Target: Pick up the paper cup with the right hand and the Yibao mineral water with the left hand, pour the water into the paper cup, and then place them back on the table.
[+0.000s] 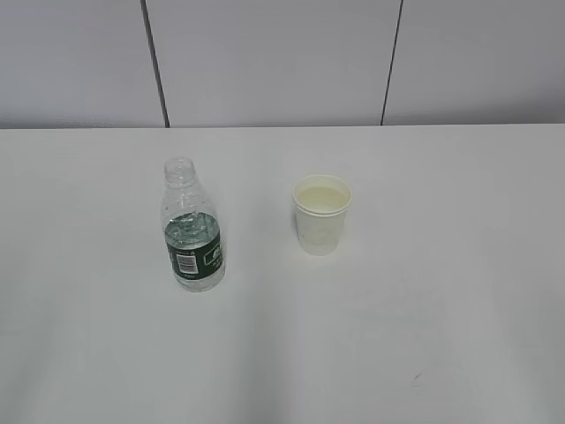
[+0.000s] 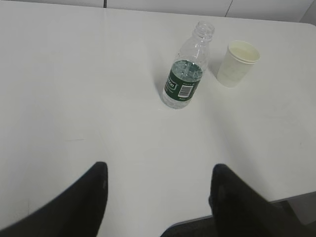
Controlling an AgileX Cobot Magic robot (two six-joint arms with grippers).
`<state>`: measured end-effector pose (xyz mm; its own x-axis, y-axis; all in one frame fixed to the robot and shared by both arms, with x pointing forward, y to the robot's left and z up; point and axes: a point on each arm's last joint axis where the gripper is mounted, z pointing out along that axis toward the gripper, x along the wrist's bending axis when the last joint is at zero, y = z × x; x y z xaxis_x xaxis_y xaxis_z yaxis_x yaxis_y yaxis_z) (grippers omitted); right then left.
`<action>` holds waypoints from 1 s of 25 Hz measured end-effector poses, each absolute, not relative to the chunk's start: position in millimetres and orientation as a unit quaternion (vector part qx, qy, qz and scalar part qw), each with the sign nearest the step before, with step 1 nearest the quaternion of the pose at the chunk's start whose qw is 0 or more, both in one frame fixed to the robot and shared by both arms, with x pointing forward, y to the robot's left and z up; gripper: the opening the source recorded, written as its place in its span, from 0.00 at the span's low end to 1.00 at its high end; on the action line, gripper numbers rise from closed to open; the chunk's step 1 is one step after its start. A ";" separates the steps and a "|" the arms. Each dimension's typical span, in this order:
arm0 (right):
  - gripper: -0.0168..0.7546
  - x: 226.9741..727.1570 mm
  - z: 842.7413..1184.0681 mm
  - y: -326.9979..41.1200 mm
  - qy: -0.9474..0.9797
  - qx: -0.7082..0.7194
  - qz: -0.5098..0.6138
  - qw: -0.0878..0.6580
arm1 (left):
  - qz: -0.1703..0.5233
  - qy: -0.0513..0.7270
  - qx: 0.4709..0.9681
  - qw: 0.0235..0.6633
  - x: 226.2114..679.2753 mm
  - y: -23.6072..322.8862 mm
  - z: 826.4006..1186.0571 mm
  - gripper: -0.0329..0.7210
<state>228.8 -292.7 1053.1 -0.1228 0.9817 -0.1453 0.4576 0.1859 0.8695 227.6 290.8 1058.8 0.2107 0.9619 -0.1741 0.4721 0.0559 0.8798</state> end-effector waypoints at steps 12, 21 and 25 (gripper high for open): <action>0.79 227.2 1045.8 -296.5 0.664 0.564 0.317 0.376 | 0.270 0.567 0.632 0.455 227.6 290.7 1058.9 0.59; 0.79 227.2 1045.8 -296.8 0.653 0.576 0.323 0.371 | 0.270 0.567 0.632 0.455 227.6 290.7 1058.9 0.57; 0.79 227.2 1045.8 -296.8 0.652 0.577 0.324 0.370 | 0.270 0.567 0.632 0.455 227.6 290.7 1058.9 0.57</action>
